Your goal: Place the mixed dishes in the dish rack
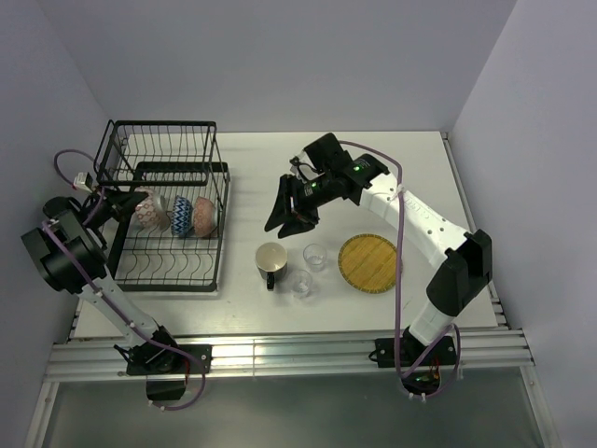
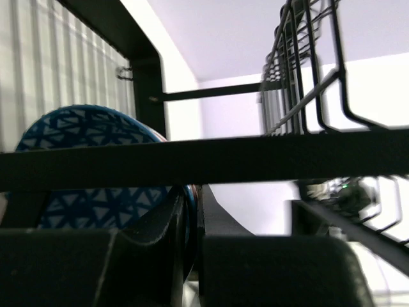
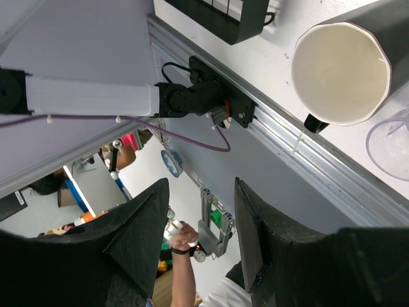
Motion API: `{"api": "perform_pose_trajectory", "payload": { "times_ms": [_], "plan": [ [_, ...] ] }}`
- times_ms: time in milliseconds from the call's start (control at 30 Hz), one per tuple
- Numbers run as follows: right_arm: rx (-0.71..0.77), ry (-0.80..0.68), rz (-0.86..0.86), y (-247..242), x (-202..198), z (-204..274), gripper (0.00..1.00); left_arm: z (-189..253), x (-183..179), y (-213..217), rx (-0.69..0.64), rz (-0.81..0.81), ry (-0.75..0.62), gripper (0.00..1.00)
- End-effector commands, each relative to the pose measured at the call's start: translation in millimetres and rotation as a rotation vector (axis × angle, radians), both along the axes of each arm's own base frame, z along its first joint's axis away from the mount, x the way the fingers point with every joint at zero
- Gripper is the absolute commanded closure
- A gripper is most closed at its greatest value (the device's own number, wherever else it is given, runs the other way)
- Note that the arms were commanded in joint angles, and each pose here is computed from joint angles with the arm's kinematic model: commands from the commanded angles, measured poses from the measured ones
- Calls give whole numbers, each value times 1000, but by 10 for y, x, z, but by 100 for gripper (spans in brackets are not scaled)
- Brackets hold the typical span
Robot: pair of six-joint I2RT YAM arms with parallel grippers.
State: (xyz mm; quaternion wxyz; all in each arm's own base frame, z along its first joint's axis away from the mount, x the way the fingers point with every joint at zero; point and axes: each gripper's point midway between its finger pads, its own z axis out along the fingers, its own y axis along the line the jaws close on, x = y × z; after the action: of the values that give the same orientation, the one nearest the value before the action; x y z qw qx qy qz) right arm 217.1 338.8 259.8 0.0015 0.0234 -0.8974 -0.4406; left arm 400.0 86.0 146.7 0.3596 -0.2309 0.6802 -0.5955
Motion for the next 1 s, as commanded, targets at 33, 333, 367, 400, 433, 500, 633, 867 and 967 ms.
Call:
{"api": "perform_pose_trajectory", "payload": {
  "times_ms": [33,333,367,400,433,500,633,867,967],
  "plan": [
    [41,-50,27,56,21,171,47,306,-109,-105,-58,-33,-156,100],
    [39,-46,24,63,39,163,47,172,-181,-115,-66,-30,-108,100],
    [40,-48,23,65,44,168,47,185,-195,-119,-73,-36,-102,100],
    [41,-47,24,66,42,170,47,195,-210,-129,-59,-43,-116,100],
    [39,-48,21,65,46,167,47,197,-217,-134,-54,-50,-115,100],
    [44,-51,19,67,47,188,47,181,-234,-108,-48,-44,-108,99],
    [39,-48,14,59,45,174,47,137,-270,-68,-37,-41,-91,98],
    [40,-54,6,35,26,178,47,51,-290,-12,-25,-17,-74,91],
    [38,-56,4,24,18,176,47,1,-273,1,-19,-4,-56,84]
  ]
}}
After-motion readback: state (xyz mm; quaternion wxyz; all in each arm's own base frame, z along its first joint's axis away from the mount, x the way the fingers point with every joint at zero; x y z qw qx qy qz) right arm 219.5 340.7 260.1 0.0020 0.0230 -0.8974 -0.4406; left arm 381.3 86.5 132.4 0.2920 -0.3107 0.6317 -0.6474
